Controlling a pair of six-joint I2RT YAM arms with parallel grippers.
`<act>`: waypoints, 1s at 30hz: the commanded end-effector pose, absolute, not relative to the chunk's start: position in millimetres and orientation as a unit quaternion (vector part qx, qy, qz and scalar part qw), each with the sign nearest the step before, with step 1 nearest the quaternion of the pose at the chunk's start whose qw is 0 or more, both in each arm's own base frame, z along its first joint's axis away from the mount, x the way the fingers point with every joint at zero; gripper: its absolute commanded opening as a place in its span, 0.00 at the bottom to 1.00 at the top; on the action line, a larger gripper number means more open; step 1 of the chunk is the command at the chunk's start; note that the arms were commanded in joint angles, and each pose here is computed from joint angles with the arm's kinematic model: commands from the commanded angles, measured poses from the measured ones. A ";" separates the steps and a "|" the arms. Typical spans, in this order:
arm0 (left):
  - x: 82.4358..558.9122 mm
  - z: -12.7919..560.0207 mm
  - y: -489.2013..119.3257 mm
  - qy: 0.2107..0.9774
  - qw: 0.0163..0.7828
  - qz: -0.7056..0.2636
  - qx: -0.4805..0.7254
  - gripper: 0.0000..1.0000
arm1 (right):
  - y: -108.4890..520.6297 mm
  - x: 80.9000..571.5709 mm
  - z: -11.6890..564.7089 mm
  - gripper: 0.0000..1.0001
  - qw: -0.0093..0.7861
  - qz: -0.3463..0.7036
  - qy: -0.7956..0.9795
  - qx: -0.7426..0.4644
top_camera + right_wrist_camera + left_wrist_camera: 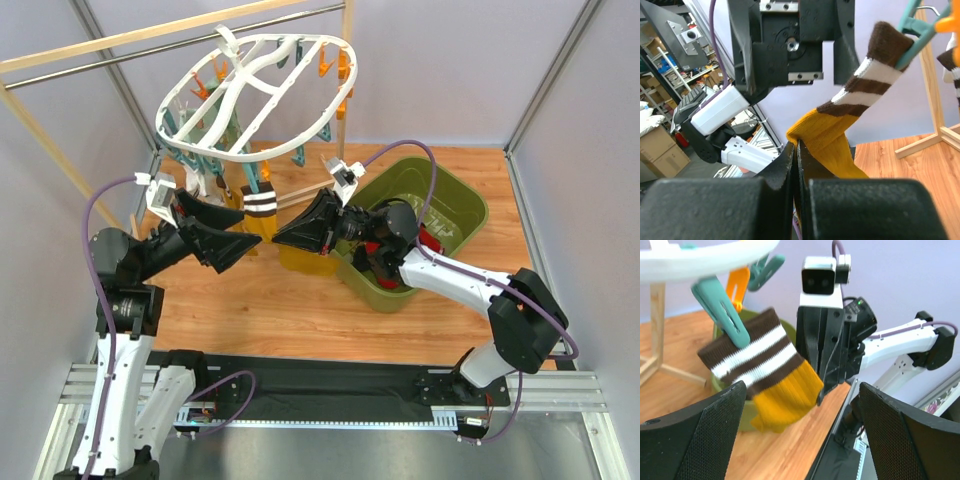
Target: Remove the socks clipped to the hanger
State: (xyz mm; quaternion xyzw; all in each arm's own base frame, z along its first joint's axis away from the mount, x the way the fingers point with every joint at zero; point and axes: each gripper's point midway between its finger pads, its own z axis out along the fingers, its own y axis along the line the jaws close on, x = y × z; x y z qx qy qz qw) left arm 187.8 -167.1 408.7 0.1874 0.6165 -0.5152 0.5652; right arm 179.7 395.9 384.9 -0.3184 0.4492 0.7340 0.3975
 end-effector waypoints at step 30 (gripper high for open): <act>226.6 451.2 -152.5 0.477 0.595 -0.617 0.194 0.77 | 372.1 135.8 411.8 0.00 0.361 0.742 0.378 -0.420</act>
